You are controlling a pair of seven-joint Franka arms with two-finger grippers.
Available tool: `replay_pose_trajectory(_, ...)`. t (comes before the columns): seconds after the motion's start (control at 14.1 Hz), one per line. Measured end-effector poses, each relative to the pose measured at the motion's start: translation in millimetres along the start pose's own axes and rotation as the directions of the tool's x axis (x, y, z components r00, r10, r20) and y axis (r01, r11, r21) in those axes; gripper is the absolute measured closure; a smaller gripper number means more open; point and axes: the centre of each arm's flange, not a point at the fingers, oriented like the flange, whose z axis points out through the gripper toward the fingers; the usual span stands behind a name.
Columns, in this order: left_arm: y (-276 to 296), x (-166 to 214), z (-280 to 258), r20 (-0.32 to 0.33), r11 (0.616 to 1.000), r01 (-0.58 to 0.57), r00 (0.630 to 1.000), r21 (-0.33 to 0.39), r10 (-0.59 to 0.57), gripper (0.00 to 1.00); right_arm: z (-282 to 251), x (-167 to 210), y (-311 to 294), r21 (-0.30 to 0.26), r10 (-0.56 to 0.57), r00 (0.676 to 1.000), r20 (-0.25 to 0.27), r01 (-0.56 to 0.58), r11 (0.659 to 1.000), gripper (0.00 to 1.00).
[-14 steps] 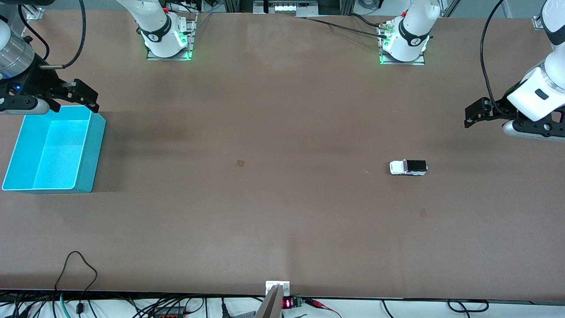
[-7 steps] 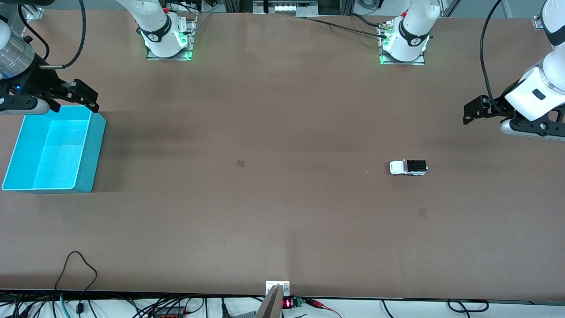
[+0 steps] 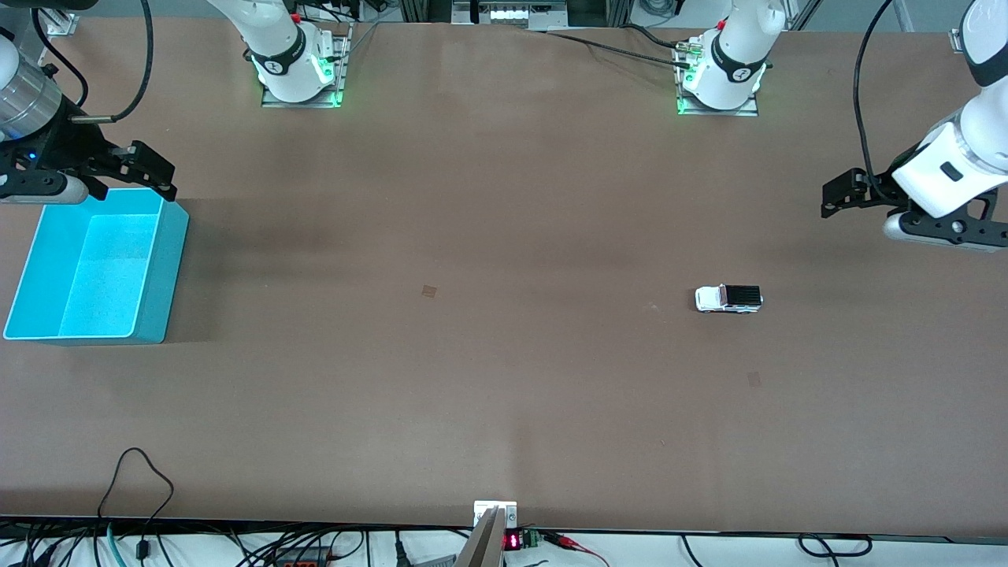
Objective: Wind and store white jeep toy
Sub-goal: 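Lower the left gripper onto the white toy jeep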
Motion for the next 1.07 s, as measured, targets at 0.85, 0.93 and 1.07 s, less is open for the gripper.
replay_pose_trajectory(0.85,21,39,112,0.172,0.676,-0.723,0.654,-0.145,0.737,0.0,0,0,0,0.0,0.0,1.0,-0.001,0.0,1.0,0.0)
replay_pose_trajectory(0.93,19,48,129,0.156,0.62,-0.775,0.602,-0.124,0.783,0.0,0,0,0,0.0,0.0,1.0,-0.001,0.0,1.0,0.0)
replay_pose_trajectory(1.07,15,65,172,0.122,0.523,-0.848,0.511,-0.092,0.851,0.0,0,0,0,0.0,0.0,1.0,-0.001,0.0,1.0,0.0)
